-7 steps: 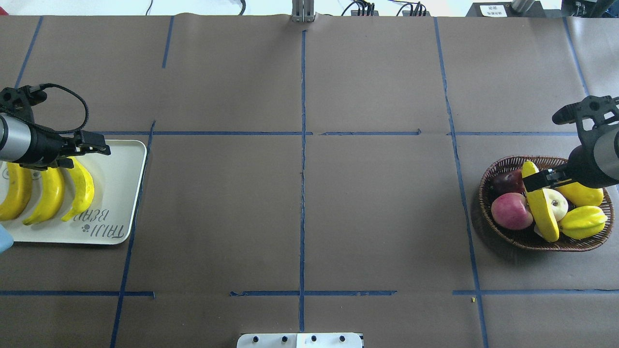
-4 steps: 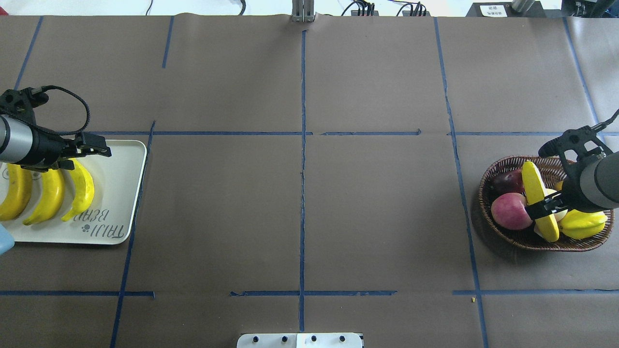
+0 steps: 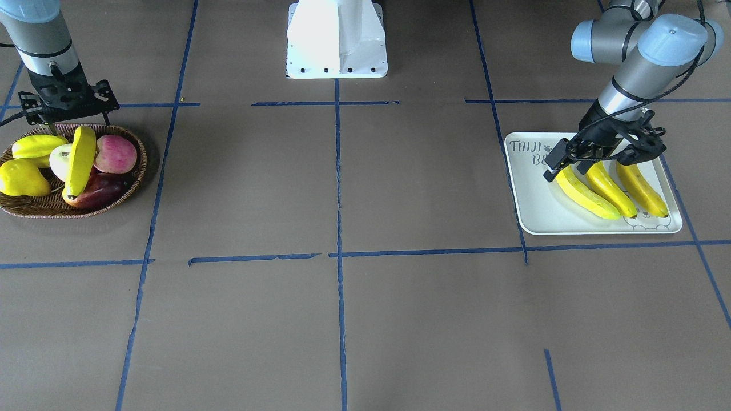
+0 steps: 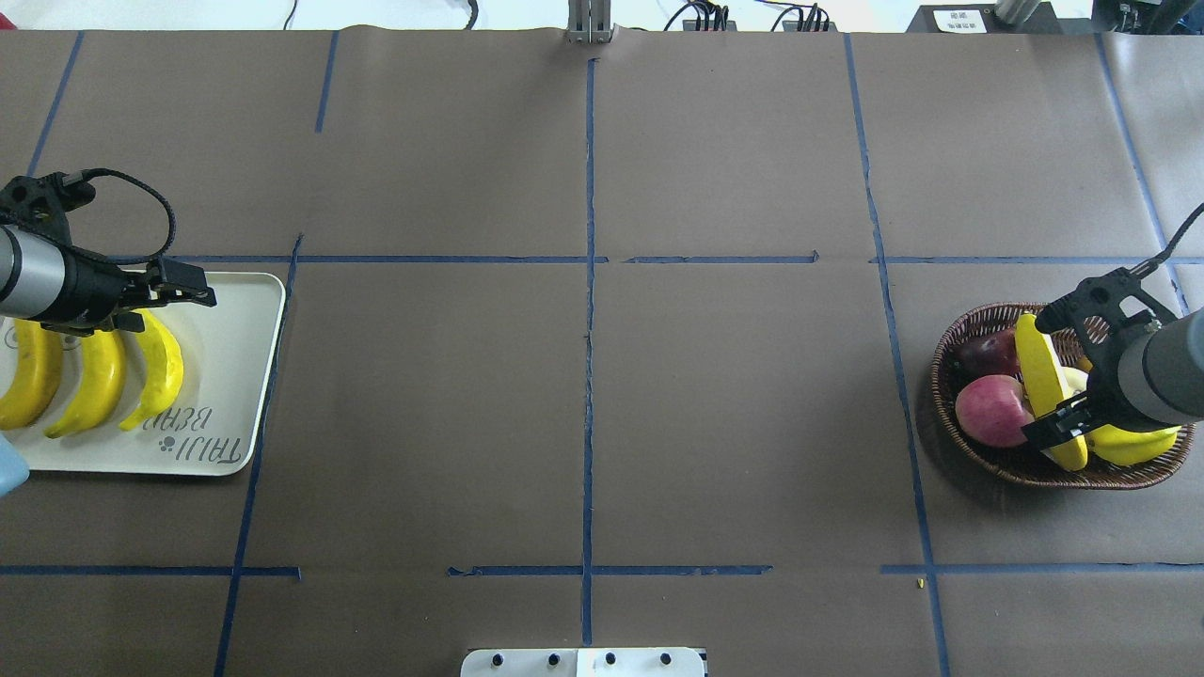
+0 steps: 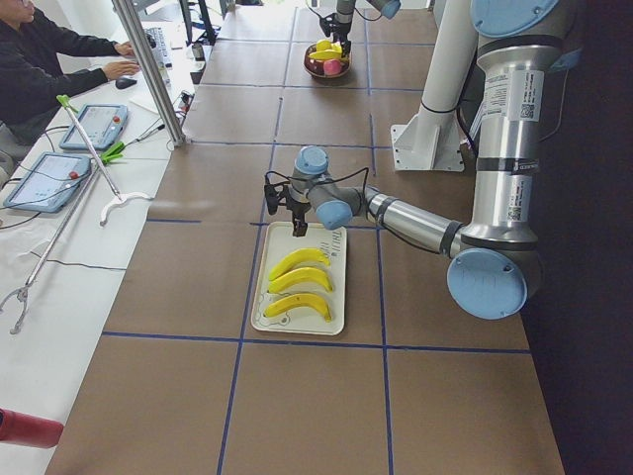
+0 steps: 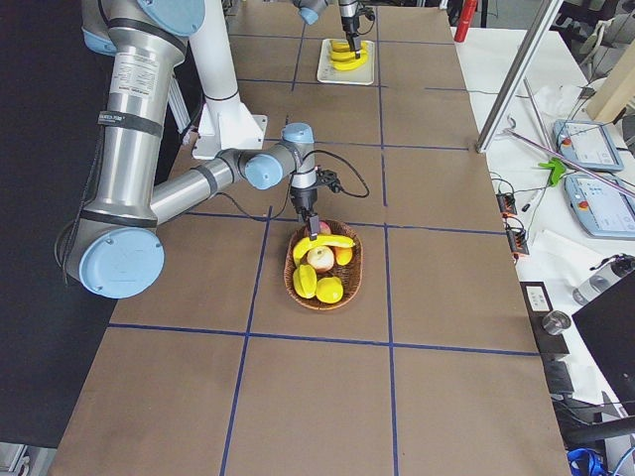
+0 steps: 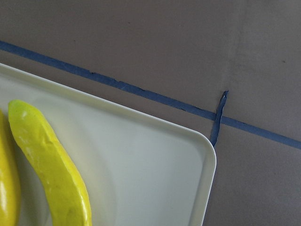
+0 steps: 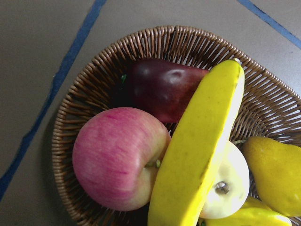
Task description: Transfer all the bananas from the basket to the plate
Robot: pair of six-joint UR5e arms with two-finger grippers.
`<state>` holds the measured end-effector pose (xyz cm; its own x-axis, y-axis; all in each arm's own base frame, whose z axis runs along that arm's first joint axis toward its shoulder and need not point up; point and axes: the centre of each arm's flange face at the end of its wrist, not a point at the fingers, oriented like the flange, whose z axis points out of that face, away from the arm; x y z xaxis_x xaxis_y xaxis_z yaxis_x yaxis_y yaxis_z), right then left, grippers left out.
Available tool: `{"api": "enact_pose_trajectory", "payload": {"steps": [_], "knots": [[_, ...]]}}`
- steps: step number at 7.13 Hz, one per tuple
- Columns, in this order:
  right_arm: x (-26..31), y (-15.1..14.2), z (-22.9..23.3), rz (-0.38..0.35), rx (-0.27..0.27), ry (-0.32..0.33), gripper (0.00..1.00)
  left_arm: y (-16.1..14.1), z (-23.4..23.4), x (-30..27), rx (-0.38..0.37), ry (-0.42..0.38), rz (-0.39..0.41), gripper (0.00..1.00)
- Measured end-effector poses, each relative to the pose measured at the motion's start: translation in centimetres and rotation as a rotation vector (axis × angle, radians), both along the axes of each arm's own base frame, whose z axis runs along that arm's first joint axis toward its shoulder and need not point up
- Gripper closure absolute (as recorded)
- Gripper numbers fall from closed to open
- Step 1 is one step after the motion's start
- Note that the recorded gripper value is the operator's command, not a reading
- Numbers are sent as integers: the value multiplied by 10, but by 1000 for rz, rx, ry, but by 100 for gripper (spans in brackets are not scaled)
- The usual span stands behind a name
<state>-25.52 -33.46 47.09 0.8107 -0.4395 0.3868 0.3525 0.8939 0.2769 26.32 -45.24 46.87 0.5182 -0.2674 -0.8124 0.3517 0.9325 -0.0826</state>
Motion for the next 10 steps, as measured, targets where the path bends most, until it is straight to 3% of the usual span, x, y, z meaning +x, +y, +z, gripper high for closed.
{"api": "enact_pose_trajectory", "payload": {"steps": [5, 6, 7, 8, 9, 10], "knots": [[-11, -1, 32, -9, -23, 60, 1, 1, -7, 0, 7, 11, 3, 0], [-12, -2, 36, -8, -28, 68, 11, 1, -7, 0, 7, 11, 2, 0], [-12, -2, 39, -8, -32, 73, 30, 1, -7, 0, 8, 11, 2, 0], [-13, -2, 41, -8, -34, 76, 63, 1, -7, 0, 8, 11, 2, 0], [-13, -2, 41, -7, -35, 76, 84, 1, -7, 0, 7, 10, 3, 0], [-12, -3, 39, -6, -32, 72, 97, 1, -5, 0, 5, 8, 3, 0]]}}
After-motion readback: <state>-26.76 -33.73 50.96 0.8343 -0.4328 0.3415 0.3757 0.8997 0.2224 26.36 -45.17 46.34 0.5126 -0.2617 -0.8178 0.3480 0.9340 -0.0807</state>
